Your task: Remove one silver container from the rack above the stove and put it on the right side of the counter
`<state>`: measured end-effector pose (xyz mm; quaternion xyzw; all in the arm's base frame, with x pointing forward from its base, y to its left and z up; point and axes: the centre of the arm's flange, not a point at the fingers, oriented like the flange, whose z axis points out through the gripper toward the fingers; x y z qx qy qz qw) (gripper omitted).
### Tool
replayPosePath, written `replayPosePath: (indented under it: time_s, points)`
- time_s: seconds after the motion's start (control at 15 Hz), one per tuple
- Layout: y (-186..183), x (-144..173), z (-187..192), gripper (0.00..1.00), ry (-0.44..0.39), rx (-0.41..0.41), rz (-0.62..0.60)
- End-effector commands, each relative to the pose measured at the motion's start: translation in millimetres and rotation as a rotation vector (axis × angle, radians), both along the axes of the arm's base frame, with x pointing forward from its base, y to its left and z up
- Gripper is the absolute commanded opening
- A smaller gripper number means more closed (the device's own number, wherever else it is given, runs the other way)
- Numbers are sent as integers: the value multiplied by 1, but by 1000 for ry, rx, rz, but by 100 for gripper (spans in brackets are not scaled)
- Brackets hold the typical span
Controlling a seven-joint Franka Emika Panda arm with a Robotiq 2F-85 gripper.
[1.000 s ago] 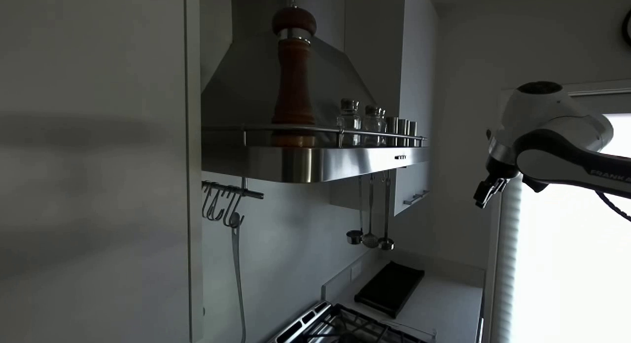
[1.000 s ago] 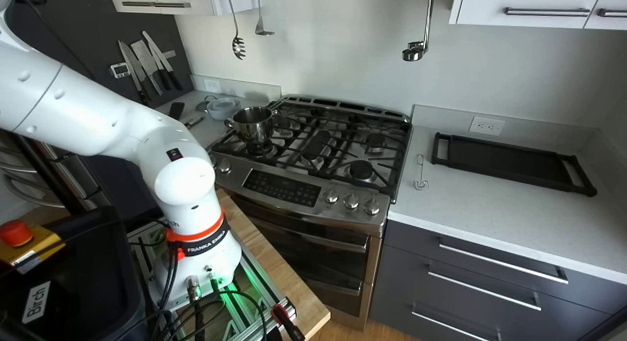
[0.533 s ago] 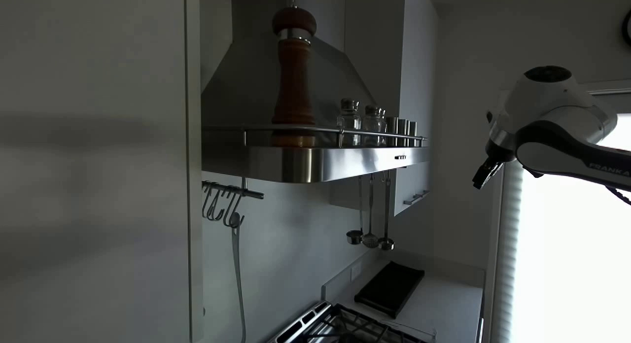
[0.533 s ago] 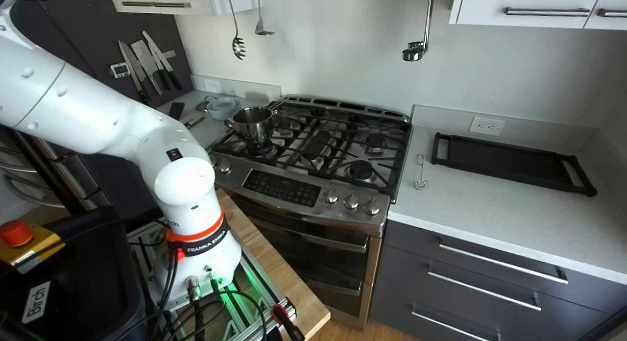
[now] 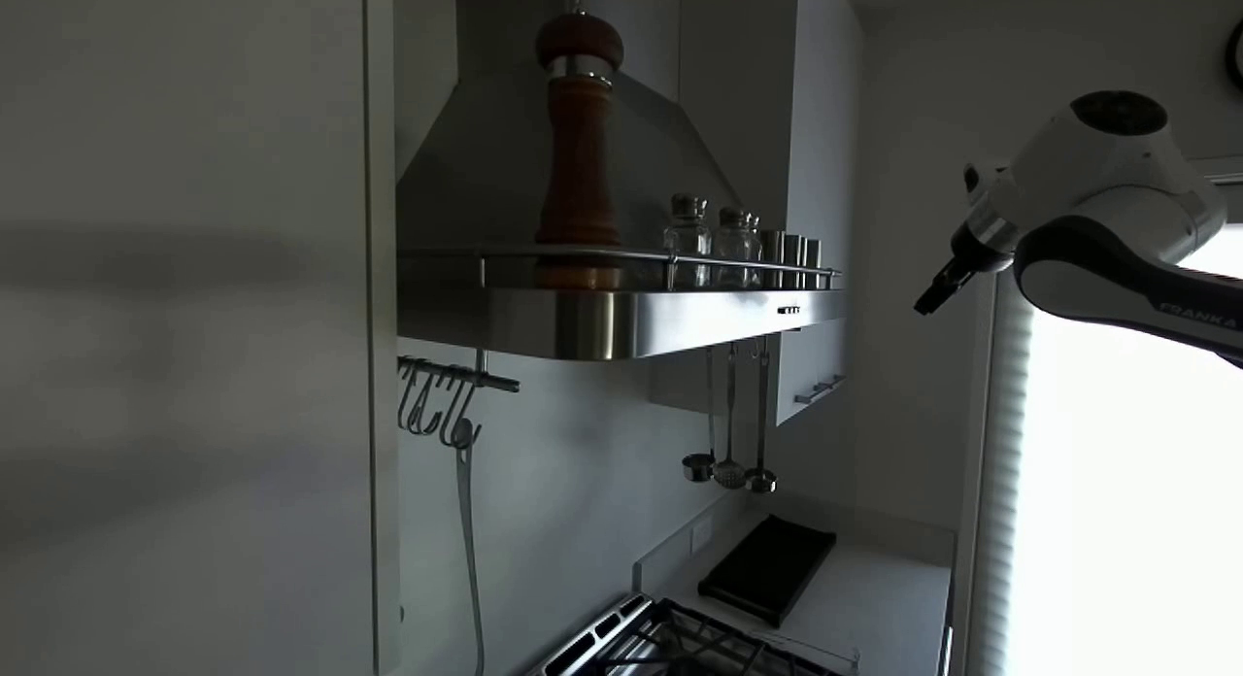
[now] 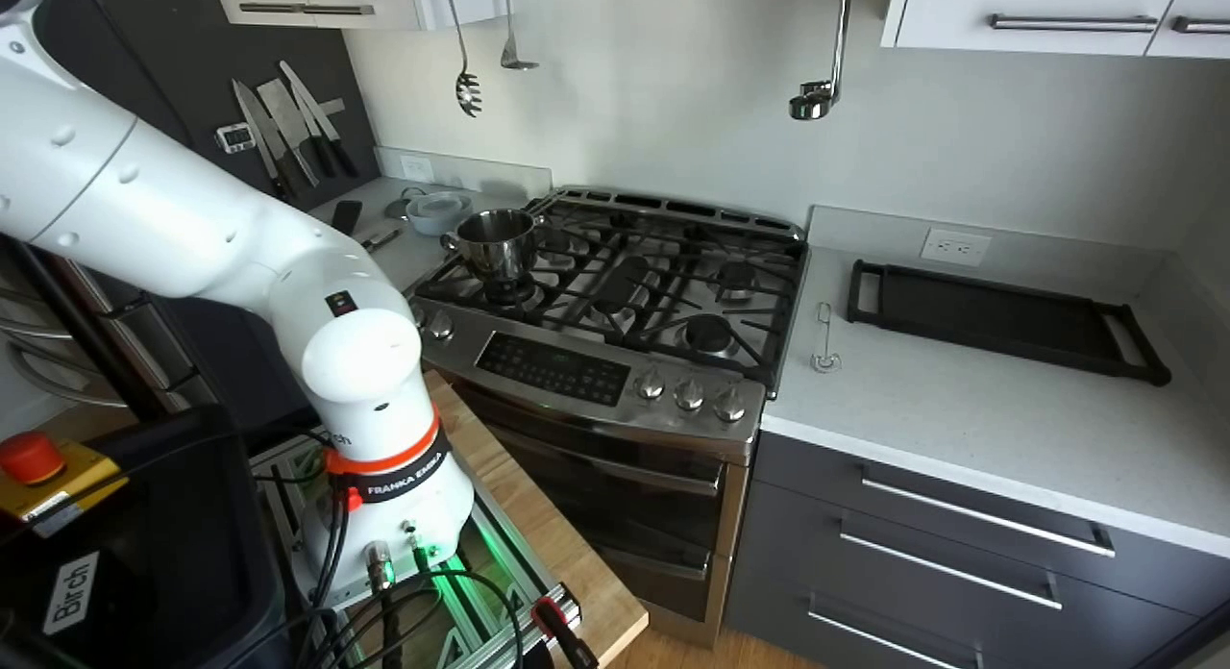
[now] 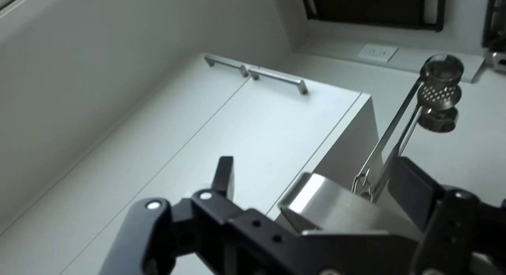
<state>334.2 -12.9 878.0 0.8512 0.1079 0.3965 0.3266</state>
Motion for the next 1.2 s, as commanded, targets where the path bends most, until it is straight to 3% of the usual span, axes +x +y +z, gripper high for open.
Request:
replayPosePath:
  time_s: [0.0, 0.47, 1.13]
  points:
    - [-5, 17, 32, 100, -85, -69, 56]
    - [14, 54, 56, 100, -239, -120, 103]
    - [32, 60, 50, 100, -247, -73, 164]
